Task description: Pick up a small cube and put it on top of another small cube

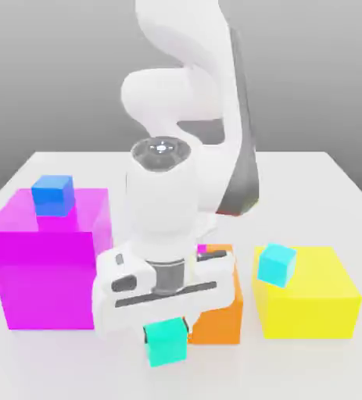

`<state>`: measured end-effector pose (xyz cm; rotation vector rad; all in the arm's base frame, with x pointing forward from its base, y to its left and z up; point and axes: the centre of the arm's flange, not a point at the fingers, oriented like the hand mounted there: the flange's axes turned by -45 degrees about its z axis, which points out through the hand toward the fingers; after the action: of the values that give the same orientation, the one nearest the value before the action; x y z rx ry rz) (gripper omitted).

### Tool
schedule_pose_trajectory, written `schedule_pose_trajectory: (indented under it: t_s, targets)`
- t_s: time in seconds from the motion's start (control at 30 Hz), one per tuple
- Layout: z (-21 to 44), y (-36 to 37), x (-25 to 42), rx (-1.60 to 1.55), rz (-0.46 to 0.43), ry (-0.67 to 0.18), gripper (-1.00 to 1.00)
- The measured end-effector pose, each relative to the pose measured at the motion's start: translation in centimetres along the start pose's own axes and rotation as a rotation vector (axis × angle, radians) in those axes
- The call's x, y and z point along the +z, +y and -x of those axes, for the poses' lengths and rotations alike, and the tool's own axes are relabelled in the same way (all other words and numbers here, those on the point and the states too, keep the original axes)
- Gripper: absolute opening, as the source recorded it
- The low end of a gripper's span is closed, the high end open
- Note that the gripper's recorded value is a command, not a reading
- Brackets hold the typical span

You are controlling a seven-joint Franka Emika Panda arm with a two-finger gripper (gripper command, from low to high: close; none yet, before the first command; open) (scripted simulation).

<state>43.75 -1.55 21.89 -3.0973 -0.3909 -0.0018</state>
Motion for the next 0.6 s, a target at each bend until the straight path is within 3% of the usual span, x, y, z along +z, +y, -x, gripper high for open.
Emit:
schedule_pose_trajectory:
  t_s: [0.3,0.6]
  targets:
    - [3.6,-3.2,-7.6,0.154,-0.034,0.005,-1.00]
    - [8.8,-5.8,-12.9,0.320,0.006,0.001,-1.00]
